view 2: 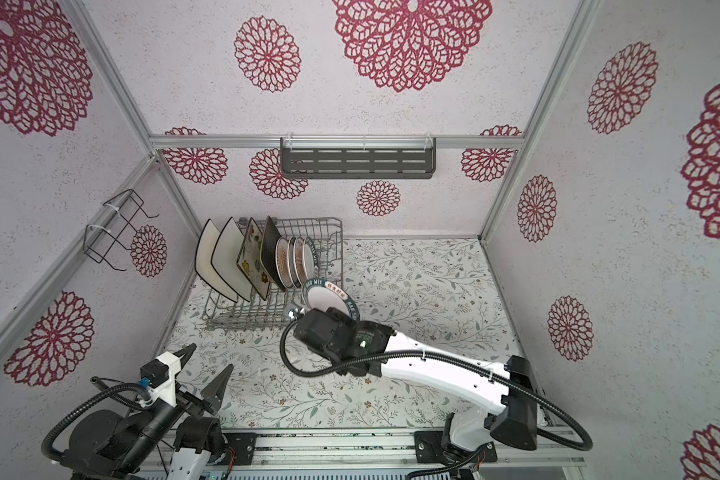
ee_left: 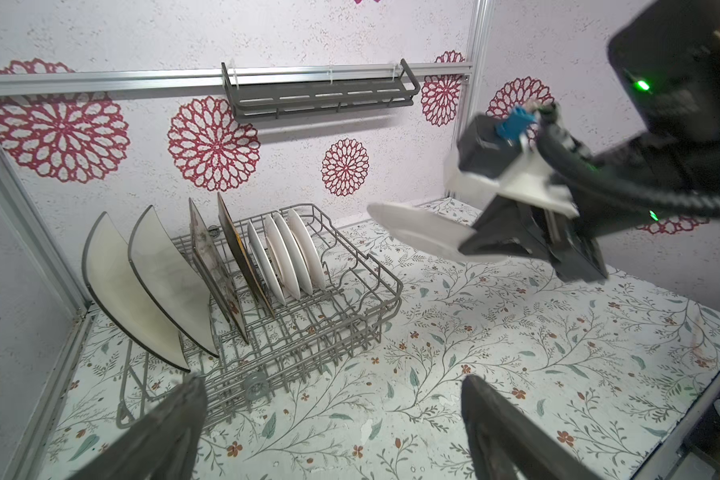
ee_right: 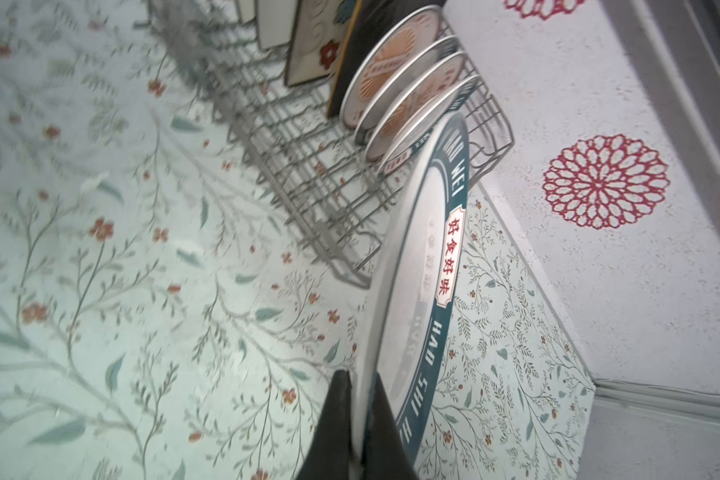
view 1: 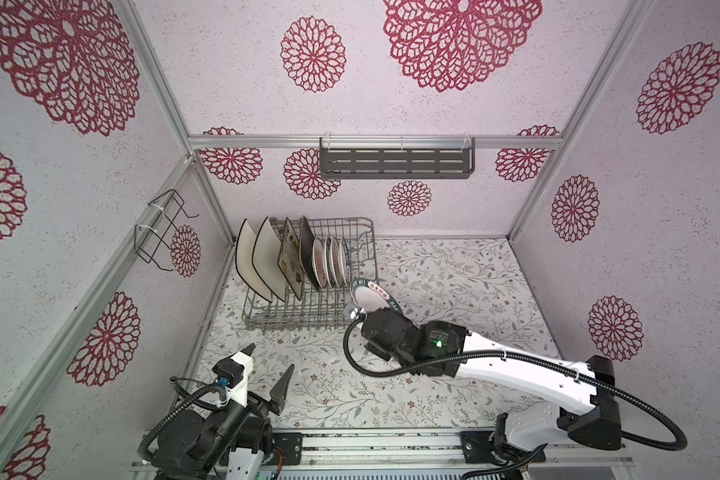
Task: Unload the plates from the dish rack
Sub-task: 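Lift the plate out of the rack with the right gripper toward the robot, then lower the plate flat onto the table and open the right gripper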
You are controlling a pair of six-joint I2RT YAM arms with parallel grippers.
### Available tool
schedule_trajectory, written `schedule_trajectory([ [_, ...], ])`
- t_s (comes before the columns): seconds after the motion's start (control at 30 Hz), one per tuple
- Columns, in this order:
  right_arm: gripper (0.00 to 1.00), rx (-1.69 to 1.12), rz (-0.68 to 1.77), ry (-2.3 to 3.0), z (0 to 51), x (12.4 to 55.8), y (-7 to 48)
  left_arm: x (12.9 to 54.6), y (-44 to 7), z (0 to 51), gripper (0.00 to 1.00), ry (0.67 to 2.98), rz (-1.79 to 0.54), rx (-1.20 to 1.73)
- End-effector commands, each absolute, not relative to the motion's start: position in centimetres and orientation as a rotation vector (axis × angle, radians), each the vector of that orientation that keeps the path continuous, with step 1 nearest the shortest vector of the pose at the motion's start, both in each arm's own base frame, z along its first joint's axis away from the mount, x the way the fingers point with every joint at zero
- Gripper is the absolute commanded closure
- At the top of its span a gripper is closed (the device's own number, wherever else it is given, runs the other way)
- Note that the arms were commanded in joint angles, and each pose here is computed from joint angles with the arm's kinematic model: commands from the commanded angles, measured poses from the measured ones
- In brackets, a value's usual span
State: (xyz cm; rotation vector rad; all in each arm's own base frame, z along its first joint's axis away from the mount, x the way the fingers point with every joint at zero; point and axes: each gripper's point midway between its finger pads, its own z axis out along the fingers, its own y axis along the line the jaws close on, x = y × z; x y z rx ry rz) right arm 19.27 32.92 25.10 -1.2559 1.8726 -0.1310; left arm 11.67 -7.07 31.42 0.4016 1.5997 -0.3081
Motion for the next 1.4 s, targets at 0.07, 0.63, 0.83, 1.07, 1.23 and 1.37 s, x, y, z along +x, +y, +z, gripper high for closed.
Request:
schedule_trajectory([
  [0.07, 1.00, -1.373, -0.328, 1.689, 23.9, 16.0, 31.4, 11.5, -7.3, 31.2, 0.03, 1.592, -0.302, 0.429],
  [0.63, 1.00, -1.597, -0.501, 1.490, 13.6, 10.9, 32.3, 11.5, -7.2, 31.2, 0.03, 1.593, -0.299, 0.427],
  [0.83, 1.00, -1.665, -0.515, 1.456, 10.8, 10.5, 33.1, 11.4, -7.3, 31.2, 0.03, 1.592, -0.302, 0.430],
  [1.07, 1.00, -1.708, -0.538, 1.441, 8.7, 10.7, 33.7, 11.4, -7.3, 31.2, 0.03, 1.591, -0.304, 0.433],
  [1.23, 1.00, -1.725, -0.526, 1.474, 7.4, 11.3, 34.0, 11.4, -7.3, 31.2, 0.03, 1.592, -0.302, 0.432],
  [1.37, 1.00, -1.751, -0.522, 1.473, 6.7, 11.4, 34.4, 11.4, -7.3, 31.2, 0.03, 1.592, -0.302, 0.433],
])
